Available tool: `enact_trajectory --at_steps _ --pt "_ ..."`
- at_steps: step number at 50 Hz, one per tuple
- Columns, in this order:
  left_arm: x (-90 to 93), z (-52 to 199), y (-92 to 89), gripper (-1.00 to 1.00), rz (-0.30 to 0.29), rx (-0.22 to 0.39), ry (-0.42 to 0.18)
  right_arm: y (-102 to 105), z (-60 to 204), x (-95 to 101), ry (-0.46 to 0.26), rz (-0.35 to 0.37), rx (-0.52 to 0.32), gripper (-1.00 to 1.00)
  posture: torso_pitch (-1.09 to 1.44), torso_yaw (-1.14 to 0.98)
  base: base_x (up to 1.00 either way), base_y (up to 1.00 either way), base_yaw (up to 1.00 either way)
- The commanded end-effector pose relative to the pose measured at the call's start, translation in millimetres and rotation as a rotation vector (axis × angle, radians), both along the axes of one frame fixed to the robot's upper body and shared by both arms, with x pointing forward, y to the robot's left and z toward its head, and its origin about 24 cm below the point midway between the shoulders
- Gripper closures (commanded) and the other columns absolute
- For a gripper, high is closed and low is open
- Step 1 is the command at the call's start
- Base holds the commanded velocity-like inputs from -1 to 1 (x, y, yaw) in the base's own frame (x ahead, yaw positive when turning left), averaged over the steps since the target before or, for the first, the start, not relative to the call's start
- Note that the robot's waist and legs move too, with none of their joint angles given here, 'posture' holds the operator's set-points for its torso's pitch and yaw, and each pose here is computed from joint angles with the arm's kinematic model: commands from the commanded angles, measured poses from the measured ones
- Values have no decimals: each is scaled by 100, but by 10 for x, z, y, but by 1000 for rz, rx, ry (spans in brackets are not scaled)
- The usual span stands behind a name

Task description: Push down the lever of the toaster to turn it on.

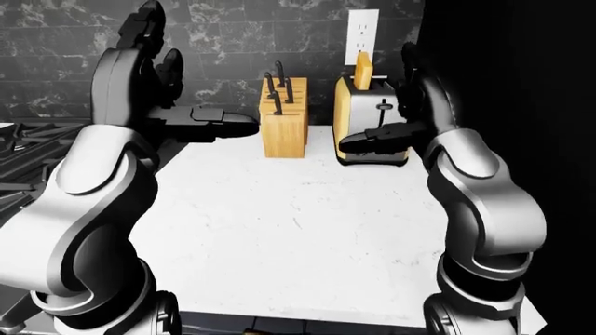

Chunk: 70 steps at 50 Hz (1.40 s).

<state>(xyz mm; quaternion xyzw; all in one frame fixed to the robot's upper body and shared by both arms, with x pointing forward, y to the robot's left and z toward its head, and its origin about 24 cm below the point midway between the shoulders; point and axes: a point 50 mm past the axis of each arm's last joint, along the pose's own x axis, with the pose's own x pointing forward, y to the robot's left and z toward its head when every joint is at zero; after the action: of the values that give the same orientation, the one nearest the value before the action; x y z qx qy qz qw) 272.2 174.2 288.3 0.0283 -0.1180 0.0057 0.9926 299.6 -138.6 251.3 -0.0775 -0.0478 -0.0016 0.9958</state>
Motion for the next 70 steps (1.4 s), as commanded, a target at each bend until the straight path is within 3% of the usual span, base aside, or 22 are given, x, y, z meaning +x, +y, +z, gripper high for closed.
enact_trajectory --at_steps 1,70 --pt "-43 125 4 -100 3 -1 -71 11 137 -24 -81 3 -3 -100 -37 0 0 0 0" --pt "-44 134 -8 -100 -1 0 -75 -103 -182 600 8 -38 5 -100 -37 0 0 0 0"
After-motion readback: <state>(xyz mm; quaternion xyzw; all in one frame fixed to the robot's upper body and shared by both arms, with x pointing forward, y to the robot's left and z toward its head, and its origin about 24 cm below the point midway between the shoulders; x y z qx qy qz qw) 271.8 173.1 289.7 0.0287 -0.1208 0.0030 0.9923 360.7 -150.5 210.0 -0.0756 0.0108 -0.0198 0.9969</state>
